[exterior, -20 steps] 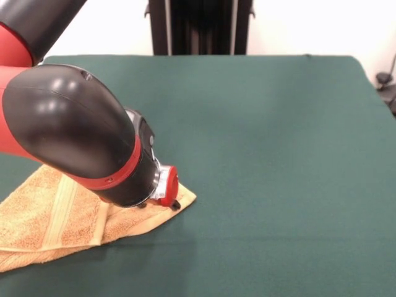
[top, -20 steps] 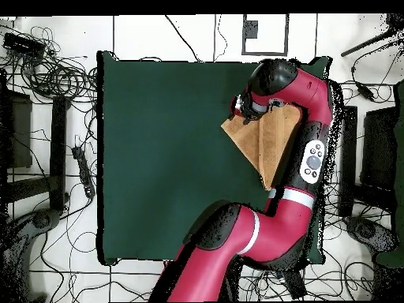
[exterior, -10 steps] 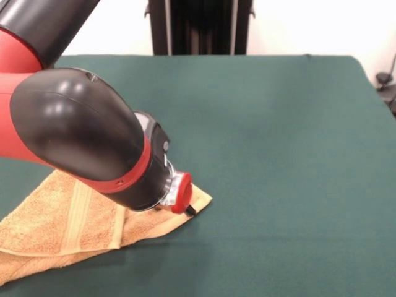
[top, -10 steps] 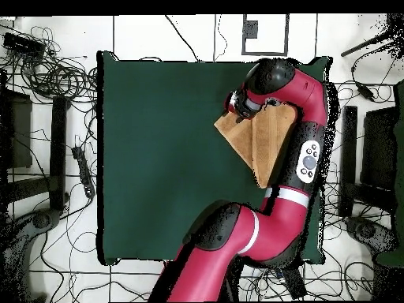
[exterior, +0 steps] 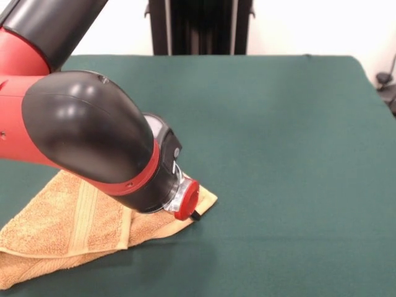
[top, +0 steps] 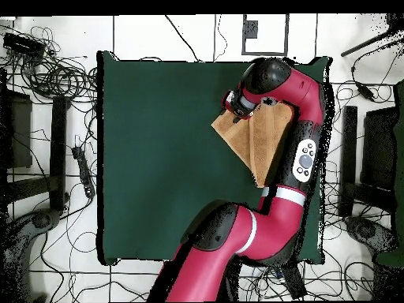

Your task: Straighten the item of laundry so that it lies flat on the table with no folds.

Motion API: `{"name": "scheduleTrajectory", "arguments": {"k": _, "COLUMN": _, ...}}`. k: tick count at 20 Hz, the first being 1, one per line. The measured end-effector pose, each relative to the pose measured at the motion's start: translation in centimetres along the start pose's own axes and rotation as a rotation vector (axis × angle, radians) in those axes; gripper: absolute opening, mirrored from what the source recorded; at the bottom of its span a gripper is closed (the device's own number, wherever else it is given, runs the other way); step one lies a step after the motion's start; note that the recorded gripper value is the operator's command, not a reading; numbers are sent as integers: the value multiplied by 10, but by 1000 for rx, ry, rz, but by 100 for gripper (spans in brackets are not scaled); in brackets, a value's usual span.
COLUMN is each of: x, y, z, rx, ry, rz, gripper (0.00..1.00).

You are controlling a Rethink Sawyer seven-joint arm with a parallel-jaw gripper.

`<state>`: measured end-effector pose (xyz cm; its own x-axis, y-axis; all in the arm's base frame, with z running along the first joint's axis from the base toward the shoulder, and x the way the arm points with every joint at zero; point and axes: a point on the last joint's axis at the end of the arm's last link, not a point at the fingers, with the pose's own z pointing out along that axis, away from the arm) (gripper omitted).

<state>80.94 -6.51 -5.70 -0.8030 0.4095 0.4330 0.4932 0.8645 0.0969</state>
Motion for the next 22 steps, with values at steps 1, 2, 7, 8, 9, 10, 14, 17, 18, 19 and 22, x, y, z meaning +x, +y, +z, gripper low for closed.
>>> {"name": "scheduleTrajectory", "arguments": {"k": 1, "x": 0, "y": 0, "z": 0, "rx": 1, "ry": -1, "rz": 8, "gripper": 100}}
{"name": "scheduleTrajectory", "arguments": {"k": 2, "x": 0, "y": 0, "z": 0, "rx": 2, "ry": -2, "rz": 21, "gripper": 100}}
{"name": "scheduleTrajectory", "arguments": {"k": 7, "x": 0, "y": 1, "z": 0, "rx": 5, "ry": -3, "rz": 89, "gripper": 100}}
{"name": "scheduleTrajectory", "arguments": {"k": 8, "x": 0, "y": 1, "z": 0, "rx": 5, "ry": -3, "rz": 102, "gripper": 100}}
{"name": "scheduleTrajectory", "arguments": {"k": 9, "x": 0, "y": 1, "z": 0, "rx": 5, "ry": -3, "rz": 120, "gripper": 100}}
{"name": "scheduleTrajectory", "arguments": {"k": 10, "x": 0, "y": 1, "z": 0, "rx": 5, "ry": -3, "rz": 132, "gripper": 100}}
{"name": "scheduleTrajectory", "arguments": {"k": 14, "x": 0, "y": 1, "z": 1, "rx": 8, "ry": -4, "rz": 184, "gripper": 100}}
{"name": "scheduleTrajectory", "arguments": {"k": 17, "x": 1, "y": 3, "z": 2, "rx": 12, "ry": -6, "rz": 228, "gripper": 100}}
{"name": "scheduleTrajectory", "arguments": {"k": 18, "x": 1, "y": 3, "z": 2, "rx": 13, "ry": -6, "rz": 242, "gripper": 100}}
{"name": "scheduleTrajectory", "arguments": {"k": 19, "x": 1, "y": 4, "z": 2, "rx": 15, "ry": -7, "rz": 260, "gripper": 100}}
{"name": "scheduleTrajectory", "arguments": {"k": 22, "x": 2, "y": 5, "z": 3, "rx": 23, "ry": -12, "rz": 287, "gripper": 100}}
